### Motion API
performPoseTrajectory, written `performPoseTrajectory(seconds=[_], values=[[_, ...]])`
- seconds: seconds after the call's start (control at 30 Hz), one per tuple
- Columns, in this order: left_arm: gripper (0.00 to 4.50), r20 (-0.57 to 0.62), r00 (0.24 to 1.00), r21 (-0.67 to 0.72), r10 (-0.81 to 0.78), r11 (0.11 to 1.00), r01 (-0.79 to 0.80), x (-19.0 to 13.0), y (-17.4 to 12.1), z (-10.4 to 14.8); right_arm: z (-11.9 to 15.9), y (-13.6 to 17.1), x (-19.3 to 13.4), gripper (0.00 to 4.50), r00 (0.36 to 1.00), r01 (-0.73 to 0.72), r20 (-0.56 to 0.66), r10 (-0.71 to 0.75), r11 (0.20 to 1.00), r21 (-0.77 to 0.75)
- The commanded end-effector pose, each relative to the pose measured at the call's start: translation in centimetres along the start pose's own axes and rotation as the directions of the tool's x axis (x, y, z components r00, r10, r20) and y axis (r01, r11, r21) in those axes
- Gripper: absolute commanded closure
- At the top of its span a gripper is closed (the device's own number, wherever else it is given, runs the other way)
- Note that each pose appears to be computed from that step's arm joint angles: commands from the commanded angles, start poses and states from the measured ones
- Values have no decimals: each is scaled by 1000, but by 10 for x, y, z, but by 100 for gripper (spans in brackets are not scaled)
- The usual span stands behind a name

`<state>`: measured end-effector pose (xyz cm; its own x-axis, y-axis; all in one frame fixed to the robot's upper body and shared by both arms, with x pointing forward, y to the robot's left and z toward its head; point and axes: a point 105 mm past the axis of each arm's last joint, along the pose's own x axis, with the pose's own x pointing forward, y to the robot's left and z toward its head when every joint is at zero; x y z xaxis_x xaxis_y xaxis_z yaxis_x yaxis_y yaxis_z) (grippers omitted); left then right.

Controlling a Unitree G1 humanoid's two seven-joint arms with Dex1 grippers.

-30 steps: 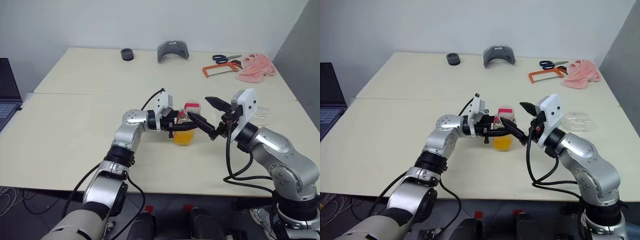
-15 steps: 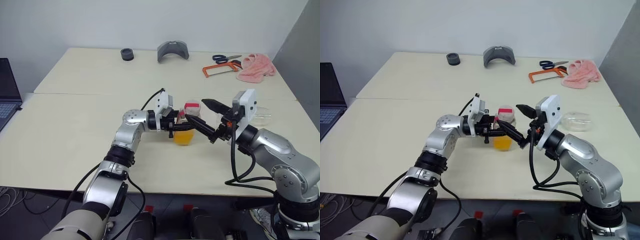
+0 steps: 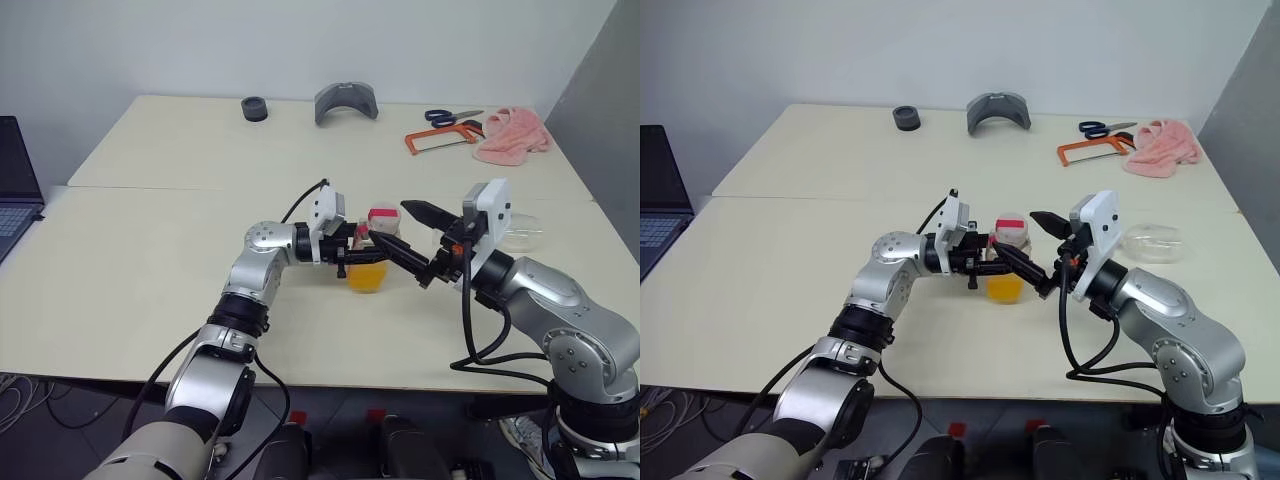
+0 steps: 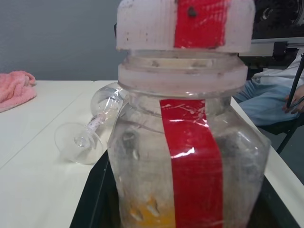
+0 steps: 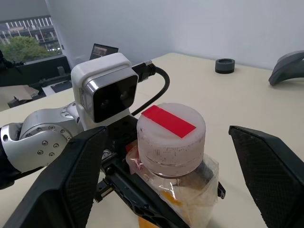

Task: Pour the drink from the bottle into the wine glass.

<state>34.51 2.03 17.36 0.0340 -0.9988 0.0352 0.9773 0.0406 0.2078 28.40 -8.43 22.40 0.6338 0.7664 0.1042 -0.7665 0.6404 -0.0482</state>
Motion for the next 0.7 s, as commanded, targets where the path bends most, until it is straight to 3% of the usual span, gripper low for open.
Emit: performPoseTrajectory(seconds=[0.03, 0.5, 0.7], values=[[289, 35, 999, 56, -18, 998, 16, 4, -2, 15, 11, 4, 3, 14, 999, -26, 28, 27, 999, -32], [289, 25, 999, 58, -25, 998, 23, 4, -4, 12, 14, 4, 17, 14, 998, -43, 45, 46, 998, -50], [289, 26, 999, 56, -21, 998, 20, 4, -4, 11, 16, 4, 18, 216, 997, -44, 53, 48, 997, -70]])
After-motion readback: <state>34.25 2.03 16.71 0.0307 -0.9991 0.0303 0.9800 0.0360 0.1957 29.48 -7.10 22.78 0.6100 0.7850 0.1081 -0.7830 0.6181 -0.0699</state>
